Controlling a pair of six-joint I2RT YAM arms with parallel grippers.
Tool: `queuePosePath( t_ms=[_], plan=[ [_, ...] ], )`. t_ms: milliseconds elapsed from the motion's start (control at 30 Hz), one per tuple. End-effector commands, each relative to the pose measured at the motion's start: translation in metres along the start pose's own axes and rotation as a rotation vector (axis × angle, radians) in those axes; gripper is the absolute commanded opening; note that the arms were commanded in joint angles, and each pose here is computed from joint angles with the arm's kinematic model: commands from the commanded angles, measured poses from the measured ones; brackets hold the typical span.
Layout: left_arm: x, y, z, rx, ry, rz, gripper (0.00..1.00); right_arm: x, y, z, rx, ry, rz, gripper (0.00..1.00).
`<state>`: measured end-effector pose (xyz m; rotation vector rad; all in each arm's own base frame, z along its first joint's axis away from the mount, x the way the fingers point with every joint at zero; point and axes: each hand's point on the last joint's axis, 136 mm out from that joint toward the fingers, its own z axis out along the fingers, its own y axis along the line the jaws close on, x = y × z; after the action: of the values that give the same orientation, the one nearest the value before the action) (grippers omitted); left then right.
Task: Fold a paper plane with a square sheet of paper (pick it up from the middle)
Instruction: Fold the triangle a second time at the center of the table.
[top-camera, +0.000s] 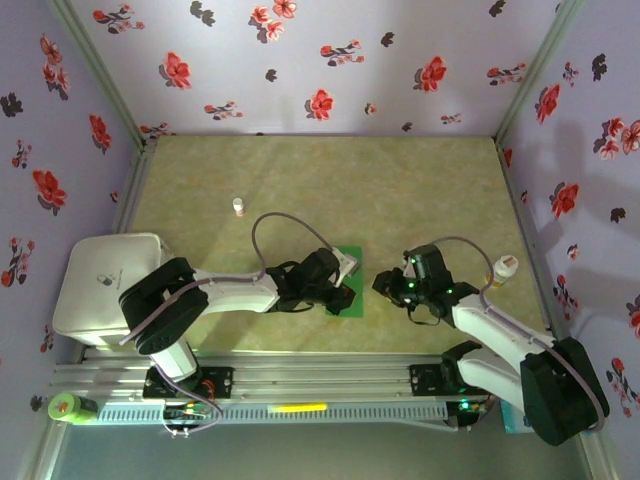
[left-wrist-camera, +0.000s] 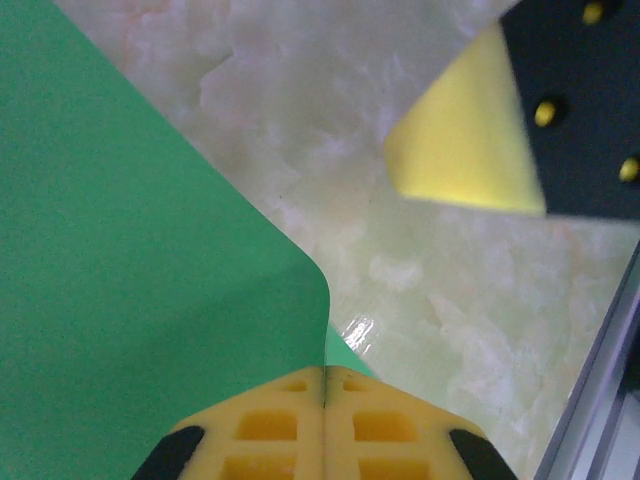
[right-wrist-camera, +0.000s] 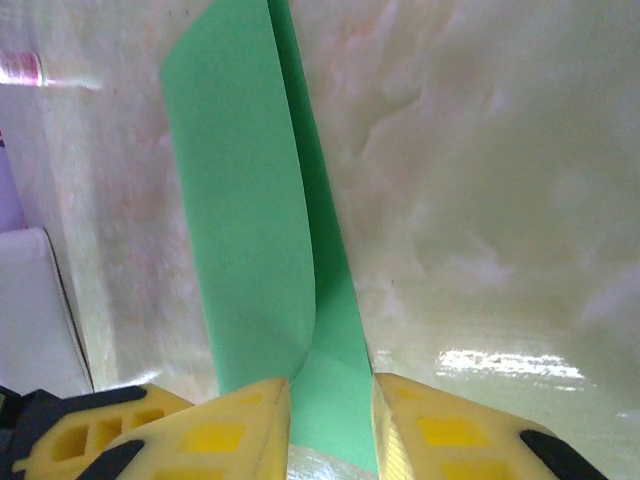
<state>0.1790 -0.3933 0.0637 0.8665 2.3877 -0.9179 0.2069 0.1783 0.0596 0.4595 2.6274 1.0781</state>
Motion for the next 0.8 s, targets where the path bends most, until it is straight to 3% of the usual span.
queuePosePath(
  t_ms=[0, 233, 667, 767],
  plan=[
    [-0.005, -0.003, 0.000, 0.023, -0.012, -0.033, 0.01, 0.008, 0.011, 0.004, -0.047, 0.031, -0.004, 0.24],
    [-0.005, 0.000, -0.001, 0.030, -0.035, -0.073, 0.02, 0.029, 0.002, 0.016, 0.017, 0.098, -0.051, 0.03],
    [0.002, 0.006, 0.003, 0.025, -0.033, -0.100, 0.03, 0.043, 0.003, 0.037, 0.065, 0.165, -0.099, 0.01],
    [0.003, 0.007, 0.004, 0.023, -0.032, -0.104, 0.04, 0.043, -0.009, 0.039, 0.140, 0.173, -0.117, 0.01]
  ],
)
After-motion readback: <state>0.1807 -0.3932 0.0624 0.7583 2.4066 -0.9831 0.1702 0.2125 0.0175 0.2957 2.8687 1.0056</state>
